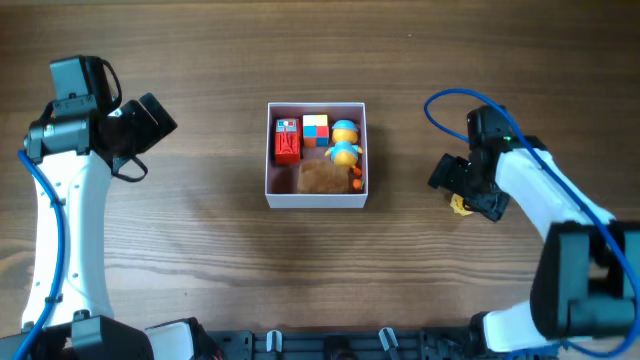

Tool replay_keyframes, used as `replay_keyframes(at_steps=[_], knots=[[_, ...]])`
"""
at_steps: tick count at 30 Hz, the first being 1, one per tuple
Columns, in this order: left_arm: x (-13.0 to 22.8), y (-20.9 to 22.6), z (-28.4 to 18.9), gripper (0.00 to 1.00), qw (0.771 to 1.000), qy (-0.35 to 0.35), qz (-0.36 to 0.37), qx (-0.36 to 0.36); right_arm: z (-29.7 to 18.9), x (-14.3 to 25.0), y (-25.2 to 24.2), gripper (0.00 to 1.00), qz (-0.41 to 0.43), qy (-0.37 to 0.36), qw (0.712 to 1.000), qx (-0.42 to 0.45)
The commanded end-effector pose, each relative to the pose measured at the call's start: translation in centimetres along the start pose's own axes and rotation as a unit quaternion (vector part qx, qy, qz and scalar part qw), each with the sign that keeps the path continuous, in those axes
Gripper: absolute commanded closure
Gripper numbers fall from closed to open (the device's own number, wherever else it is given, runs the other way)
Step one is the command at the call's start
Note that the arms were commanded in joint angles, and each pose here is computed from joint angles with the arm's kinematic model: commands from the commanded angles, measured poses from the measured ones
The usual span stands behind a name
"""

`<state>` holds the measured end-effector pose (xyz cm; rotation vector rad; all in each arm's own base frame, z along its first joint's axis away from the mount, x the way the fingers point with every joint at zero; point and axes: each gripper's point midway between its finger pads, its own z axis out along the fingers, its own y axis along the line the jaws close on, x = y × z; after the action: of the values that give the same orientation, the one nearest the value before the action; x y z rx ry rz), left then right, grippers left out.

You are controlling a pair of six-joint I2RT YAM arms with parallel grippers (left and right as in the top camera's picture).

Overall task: Pack container
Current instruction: 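Lower the right gripper and grasp the yellow round toy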

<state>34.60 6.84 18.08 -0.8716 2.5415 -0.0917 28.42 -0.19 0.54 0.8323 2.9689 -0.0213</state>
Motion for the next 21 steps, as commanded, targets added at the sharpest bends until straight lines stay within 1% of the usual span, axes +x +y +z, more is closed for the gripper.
replay_keyframes(at_steps=[1,10,13,15,16,19,21], knots=[[-0.13,-0.07,0.0,0.0,1.0,0.001,-0.005,0.004,1.86,0.79,-0.33,0.0,0.01,0.028,0.999,0.013],[-0.13,-0.07,0.0,0.0,1.0,0.001,-0.005,0.004,2.45,1.03,-0.45,0.01,0.009,0.037,0.999,0.018],[-0.12,-0.07,0.0,0.0,1.0,0.002,-0.005,0.004,2.45,1.09,-0.49,0.09,0.009,0.038,0.999,0.019],[-0.12,-0.07,0.0,0.0,1.0,0.002,-0.005,0.004,2.44,1.1,-0.48,0.11,0.009,0.038,0.999,0.019],[-0.12,-0.07,0.0,0.0,1.0,0.002,-0.005,0.004,2.44,1.12,-0.5,0.16,0.009,0.039,0.999,0.019],[-0.12,-0.07,0.0,0.0,1.0,0.002,-0.005,0.004,2.44,1.13,-0.48,0.26,0.009,0.039,0.999,0.019],[-0.12,-0.07,0.0,0.0,1.0,0.002,-0.005,0.004,2.44,1.15,-0.5,0.29,0.009,0.039,0.999,0.019]])
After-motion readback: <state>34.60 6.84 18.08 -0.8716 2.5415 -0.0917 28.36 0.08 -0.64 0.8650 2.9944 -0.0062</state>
